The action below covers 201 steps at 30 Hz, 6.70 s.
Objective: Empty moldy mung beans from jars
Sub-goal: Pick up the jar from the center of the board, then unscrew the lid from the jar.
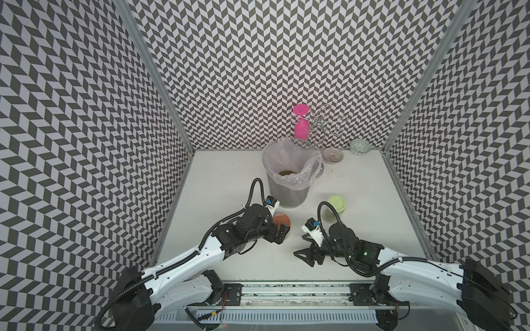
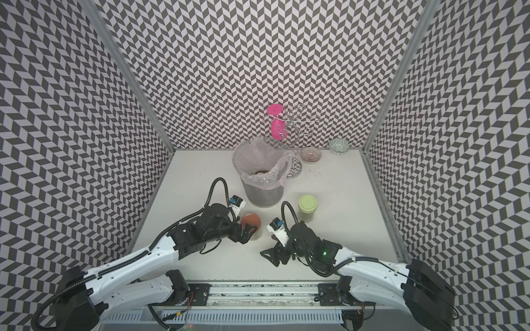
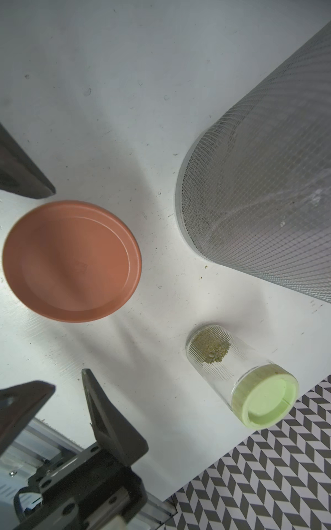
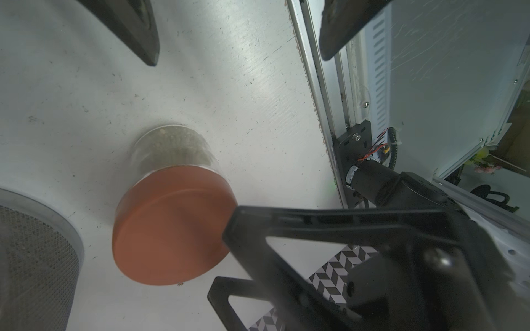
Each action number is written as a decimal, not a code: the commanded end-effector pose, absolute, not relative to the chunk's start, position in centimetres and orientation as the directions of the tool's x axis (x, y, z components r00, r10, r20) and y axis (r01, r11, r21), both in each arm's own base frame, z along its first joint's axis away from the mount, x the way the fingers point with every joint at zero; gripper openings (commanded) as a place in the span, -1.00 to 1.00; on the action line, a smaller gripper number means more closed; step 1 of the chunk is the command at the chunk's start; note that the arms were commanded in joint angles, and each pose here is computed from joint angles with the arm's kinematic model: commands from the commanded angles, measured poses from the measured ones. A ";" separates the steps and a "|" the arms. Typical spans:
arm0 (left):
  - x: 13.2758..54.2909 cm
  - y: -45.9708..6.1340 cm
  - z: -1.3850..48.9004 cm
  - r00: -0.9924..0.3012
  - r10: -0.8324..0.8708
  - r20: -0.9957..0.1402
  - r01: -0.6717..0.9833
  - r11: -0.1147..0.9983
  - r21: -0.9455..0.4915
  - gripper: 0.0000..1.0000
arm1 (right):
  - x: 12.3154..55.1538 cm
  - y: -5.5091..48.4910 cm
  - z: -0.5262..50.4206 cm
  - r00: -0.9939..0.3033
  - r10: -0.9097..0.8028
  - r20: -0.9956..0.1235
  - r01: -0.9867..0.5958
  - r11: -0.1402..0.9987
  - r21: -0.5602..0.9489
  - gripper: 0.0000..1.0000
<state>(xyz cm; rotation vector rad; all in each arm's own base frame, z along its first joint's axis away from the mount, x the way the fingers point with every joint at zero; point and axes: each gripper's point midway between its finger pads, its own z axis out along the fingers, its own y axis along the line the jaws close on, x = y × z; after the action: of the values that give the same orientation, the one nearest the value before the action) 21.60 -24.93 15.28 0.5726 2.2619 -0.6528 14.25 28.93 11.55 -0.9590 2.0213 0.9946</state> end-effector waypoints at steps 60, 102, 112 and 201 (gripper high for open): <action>24.3 -26.1 11.8 -0.564 0.194 -0.803 0.587 0.778 -0.224 0.50 | 18.9 31.5 12.9 0.030 0.086 -0.996 -0.928 0.373 0.004 0.98; 20.7 -27.2 17.9 -0.608 -0.058 -0.792 0.669 0.499 -0.550 0.45 | 16.6 35.8 16.8 -0.058 0.207 -0.977 -0.989 0.123 0.085 0.87; 20.9 -26.6 18.3 -0.595 -0.078 -0.800 0.658 0.523 -0.541 0.56 | 16.6 35.6 16.6 -0.084 0.192 -0.978 -0.985 0.133 0.111 0.23; 21.2 -28.3 18.5 -0.630 0.003 -0.776 0.604 0.630 -0.489 -0.45 | 16.0 32.7 23.4 0.130 0.146 -0.981 -0.921 0.384 -0.066 -0.05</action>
<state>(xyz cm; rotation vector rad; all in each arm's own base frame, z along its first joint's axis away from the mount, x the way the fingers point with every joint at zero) 19.81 -28.97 20.19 0.6081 1.9485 -1.0770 17.28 31.84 15.58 -0.9205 1.5183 0.9141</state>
